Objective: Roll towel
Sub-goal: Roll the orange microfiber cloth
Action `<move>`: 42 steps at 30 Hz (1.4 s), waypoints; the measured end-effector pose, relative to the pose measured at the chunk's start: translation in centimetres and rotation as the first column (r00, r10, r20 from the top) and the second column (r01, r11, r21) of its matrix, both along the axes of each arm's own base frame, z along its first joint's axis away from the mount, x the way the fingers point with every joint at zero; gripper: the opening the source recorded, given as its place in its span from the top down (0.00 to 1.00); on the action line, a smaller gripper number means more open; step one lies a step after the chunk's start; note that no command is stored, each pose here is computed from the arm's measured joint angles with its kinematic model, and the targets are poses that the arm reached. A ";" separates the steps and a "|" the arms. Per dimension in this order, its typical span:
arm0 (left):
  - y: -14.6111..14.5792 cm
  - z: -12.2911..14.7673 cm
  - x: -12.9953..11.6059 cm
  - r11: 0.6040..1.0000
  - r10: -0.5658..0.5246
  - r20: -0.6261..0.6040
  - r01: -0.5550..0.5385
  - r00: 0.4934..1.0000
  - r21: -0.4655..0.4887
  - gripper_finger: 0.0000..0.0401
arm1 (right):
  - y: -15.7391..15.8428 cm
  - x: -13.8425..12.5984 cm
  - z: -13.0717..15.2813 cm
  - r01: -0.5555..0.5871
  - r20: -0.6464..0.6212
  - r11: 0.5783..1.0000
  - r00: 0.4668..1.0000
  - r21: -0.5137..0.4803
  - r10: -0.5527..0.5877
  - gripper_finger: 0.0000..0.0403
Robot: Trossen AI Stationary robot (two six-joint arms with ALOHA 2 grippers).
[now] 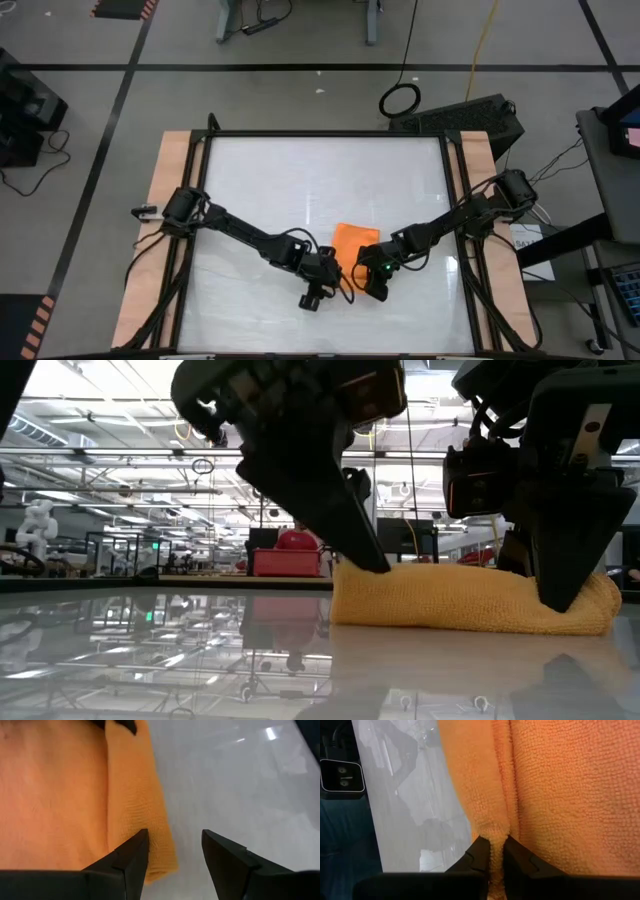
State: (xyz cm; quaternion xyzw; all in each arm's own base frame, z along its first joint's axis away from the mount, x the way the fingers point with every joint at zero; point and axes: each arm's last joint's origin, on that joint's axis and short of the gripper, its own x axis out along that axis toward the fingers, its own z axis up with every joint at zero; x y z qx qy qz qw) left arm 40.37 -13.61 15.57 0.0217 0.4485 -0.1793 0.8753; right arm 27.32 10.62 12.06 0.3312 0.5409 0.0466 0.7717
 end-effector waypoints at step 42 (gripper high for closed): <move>2.2 -2.7 1.1 0.999 0.043 -0.056 -0.043 0.997 0.013 0.72 | 2.3 -3.2 6.1 -0.282 0.306 0.901 0.871 -0.330 0.385 0.49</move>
